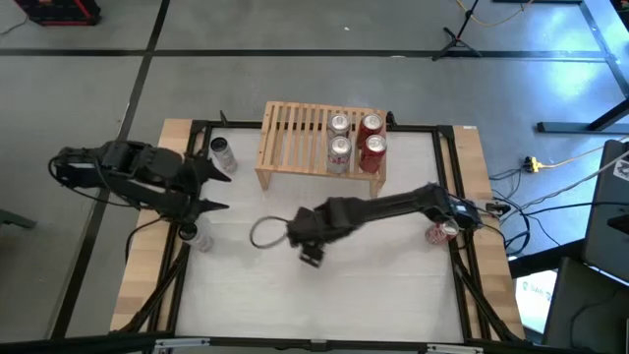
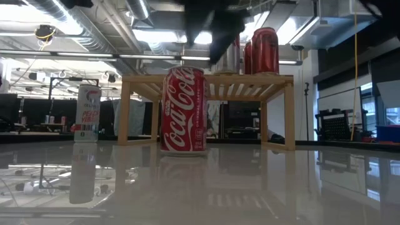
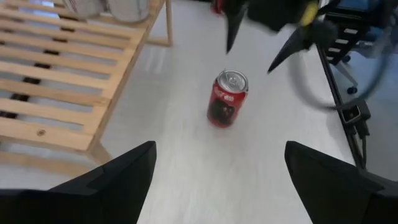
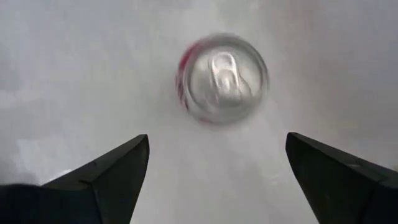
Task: Place canned beverage on shelf
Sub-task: Put the bottom red and white soda can on the shelf
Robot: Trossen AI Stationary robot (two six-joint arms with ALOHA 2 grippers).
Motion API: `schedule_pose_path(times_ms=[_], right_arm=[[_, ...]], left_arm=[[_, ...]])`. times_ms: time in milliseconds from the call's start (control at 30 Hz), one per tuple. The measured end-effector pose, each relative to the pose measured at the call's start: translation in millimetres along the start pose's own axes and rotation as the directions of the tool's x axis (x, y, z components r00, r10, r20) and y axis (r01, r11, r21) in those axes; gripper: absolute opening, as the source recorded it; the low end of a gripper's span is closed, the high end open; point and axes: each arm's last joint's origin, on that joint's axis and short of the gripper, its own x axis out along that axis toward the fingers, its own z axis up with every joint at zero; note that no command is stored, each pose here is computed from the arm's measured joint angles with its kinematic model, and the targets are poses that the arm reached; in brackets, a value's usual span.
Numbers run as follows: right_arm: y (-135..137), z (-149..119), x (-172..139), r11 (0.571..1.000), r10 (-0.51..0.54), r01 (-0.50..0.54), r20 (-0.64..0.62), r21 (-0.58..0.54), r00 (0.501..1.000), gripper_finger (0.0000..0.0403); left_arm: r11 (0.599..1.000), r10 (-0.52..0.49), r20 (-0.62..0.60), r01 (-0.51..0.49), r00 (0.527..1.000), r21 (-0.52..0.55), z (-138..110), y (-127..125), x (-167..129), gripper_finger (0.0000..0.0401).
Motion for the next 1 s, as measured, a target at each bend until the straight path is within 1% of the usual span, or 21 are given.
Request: schedule_pose_path(times_ms=[100,167,233,367,433,500,600,667,767,867,1000], right_arm=[[4.8,-18.0,-25.4,0.996,-0.069,0.072,0.049,-0.054,0.996,0.0364],[9.4,-28.2,-42.6,0.993,-0.081,0.089,0.103,-0.075,0.991,0.0364],[14.2,-40.0,-56.9,0.991,-0.083,0.095,0.128,-0.090,0.988,0.0364],[30.8,-68.8,-72.0,0.978,-0.119,0.141,0.149,-0.153,0.982,0.0364],[42.6,-82.8,-75.8,0.973,-0.105,0.136,0.162,-0.188,0.981,0.0364],[51.0,-97.5,-77.1,0.968,-0.099,0.131,0.158,-0.212,0.983,0.0364],[56.6,-118.0,-77.0,0.968,-0.116,0.145,0.148,-0.205,0.982,0.0364],[58.7,-129.6,-74.4,0.969,-0.133,0.162,0.157,-0.187,0.979,0.0364],[60.1,-146.8,-70.2,0.970,-0.156,0.182,0.163,-0.159,0.974,0.0364],[64.2,-163.4,-61.1,0.974,-0.163,0.186,0.166,-0.131,0.972,0.0364],[72.3,-185.6,-46.2,0.984,-0.155,0.168,0.167,-0.065,0.974,0.0364]], left_arm=[[0.999,0.004,-0.019,-0.005,1.000,-0.054,6.5,-4.3,13.8,0.0348],[0.996,0.016,-0.022,-0.017,1.000,-0.084,11.2,-8.2,23.6,0.0348],[0.993,0.035,-0.018,-0.037,0.999,-0.110,16.3,-13.0,34.8,0.0348],[0.992,0.023,0.009,-0.022,1.000,-0.122,27.3,-26.8,58.3,0.0348],[0.992,0.002,0.018,0.000,1.000,-0.128,32.0,-35.7,72.1,0.0348],[0.992,-0.017,0.023,0.020,1.000,-0.122,35.9,-45.2,87.5,0.0348],[0.994,-0.027,0.003,0.027,1.000,-0.107,37.9,-57.5,114.5,0.0348],[0.995,-0.013,-0.024,0.011,1.000,-0.097,37.0,-62.2,133.8,0.0348],[0.995,0.024,-0.086,-0.032,0.996,-0.091,33.2,-61.9,163.1,0.0348],[0.996,0.002,-0.141,-0.015,0.990,-0.092,30.0,-59.6,188.1,0.0348],[0.998,-0.008,-0.168,-0.004,0.986,-0.070,26.6,-58.8,211.6,0.0348]])
